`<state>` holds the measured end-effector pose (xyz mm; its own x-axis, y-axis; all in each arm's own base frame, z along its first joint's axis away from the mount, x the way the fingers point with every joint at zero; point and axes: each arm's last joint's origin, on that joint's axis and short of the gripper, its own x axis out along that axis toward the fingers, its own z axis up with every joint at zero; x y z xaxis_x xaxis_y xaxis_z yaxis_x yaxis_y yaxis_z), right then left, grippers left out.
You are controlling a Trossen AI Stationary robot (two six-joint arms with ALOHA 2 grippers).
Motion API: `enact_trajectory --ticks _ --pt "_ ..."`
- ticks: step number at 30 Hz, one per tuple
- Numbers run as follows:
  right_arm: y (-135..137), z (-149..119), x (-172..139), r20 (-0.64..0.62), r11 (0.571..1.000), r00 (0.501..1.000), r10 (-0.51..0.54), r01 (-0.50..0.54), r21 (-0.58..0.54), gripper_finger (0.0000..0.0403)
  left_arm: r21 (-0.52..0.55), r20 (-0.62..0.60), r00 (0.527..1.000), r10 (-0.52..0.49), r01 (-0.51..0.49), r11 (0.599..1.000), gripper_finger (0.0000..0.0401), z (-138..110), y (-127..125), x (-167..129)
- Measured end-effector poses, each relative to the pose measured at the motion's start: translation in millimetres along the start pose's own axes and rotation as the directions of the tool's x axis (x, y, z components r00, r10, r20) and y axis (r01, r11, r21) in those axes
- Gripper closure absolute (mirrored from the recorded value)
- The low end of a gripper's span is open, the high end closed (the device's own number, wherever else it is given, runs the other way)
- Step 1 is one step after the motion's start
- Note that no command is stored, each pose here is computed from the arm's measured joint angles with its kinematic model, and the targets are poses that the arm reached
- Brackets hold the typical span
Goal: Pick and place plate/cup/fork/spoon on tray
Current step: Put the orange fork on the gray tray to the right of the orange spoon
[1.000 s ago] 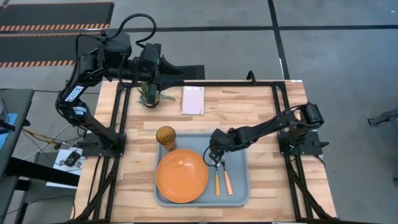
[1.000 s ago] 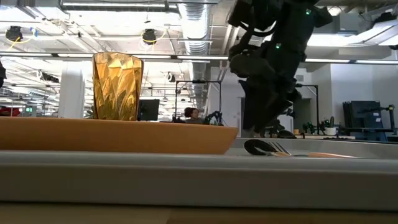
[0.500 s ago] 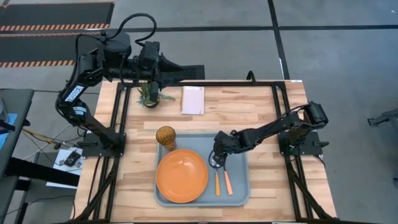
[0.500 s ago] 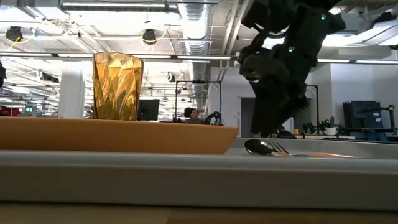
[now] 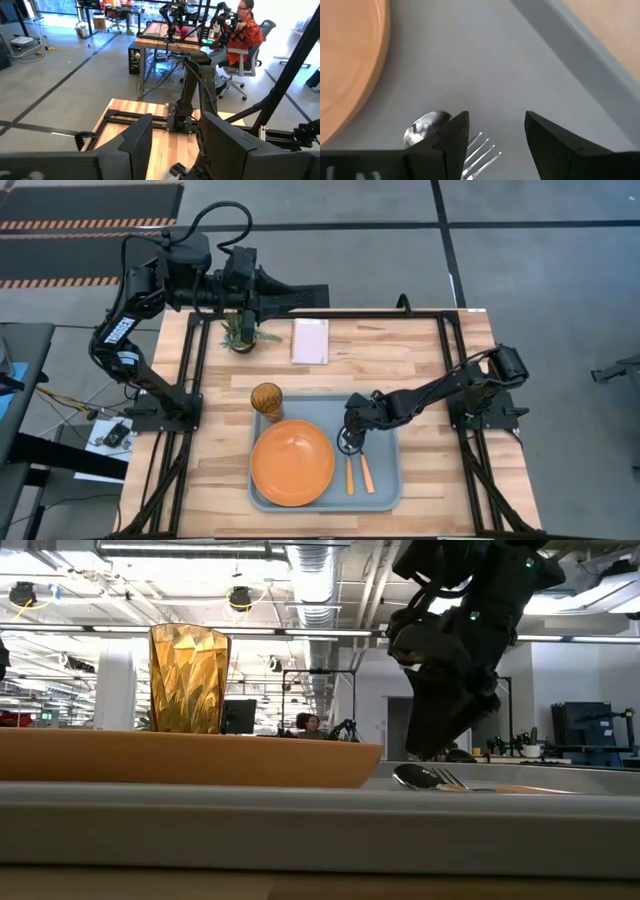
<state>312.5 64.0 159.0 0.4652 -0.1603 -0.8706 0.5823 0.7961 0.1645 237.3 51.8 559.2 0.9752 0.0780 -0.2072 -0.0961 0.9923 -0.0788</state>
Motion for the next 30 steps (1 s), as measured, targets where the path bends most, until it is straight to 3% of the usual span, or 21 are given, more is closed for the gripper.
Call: enact_trajectory --ticks 20,30 --pt "-5.3 -1.5 5.9 -0.032 0.999 0.999 -0.044 0.044 0.015 0.0188 0.023 0.002 1.0 0.007 -0.007 1.0 0.0244 0.2 0.2 0.0" --pt "-7.4 -7.1 11.6 -0.037 0.999 0.999 0.014 -0.012 0.034 0.0188 0.03 0.003 1.0 0.007 -0.007 1.0 0.0244 0.3 0.1 0.0"
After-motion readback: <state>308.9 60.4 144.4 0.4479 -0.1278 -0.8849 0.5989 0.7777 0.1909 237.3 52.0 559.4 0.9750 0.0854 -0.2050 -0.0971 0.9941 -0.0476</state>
